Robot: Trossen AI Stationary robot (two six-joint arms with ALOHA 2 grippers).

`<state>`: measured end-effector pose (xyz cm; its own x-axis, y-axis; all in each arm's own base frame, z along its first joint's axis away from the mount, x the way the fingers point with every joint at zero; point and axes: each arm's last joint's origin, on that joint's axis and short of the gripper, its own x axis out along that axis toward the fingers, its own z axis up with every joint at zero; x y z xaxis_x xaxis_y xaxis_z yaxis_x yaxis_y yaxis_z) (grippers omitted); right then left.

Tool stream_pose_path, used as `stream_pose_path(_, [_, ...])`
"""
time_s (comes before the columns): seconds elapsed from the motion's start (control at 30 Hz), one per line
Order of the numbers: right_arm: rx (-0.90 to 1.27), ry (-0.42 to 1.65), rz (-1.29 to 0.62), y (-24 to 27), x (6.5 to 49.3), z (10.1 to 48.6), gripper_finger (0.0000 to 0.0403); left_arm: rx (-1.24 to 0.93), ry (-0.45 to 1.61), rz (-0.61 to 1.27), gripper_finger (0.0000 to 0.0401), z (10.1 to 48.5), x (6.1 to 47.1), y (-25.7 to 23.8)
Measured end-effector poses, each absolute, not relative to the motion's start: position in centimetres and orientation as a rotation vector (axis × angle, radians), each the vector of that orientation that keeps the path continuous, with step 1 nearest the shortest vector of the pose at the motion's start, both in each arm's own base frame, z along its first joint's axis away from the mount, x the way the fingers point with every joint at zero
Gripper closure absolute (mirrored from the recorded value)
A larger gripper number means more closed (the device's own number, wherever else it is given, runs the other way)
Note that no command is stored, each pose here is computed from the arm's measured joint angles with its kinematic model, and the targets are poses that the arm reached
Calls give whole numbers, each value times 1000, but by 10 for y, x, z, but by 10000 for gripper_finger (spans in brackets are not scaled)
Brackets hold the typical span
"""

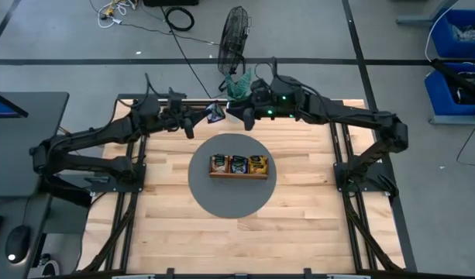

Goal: Pick & Place Tea
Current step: Put the blue tea bag into the middle section of the wooden organizer

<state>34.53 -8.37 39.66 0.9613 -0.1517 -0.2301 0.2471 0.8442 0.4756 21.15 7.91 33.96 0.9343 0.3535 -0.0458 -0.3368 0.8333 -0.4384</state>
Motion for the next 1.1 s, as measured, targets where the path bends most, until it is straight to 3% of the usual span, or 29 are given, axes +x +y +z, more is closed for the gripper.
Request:
stream_pose_path(0.77, [616,237,-101,-78,372,379,220,-402,-1,384,391,338,215,68])
stream_pose_path(0.93, [610,243,-100,-79,372,378,263,-403,3,383,391,337,215,68])
stream_pose_path(1.1, [583,246,-97,-82,372,377,349,-400,-7,382,390,338,215,68])
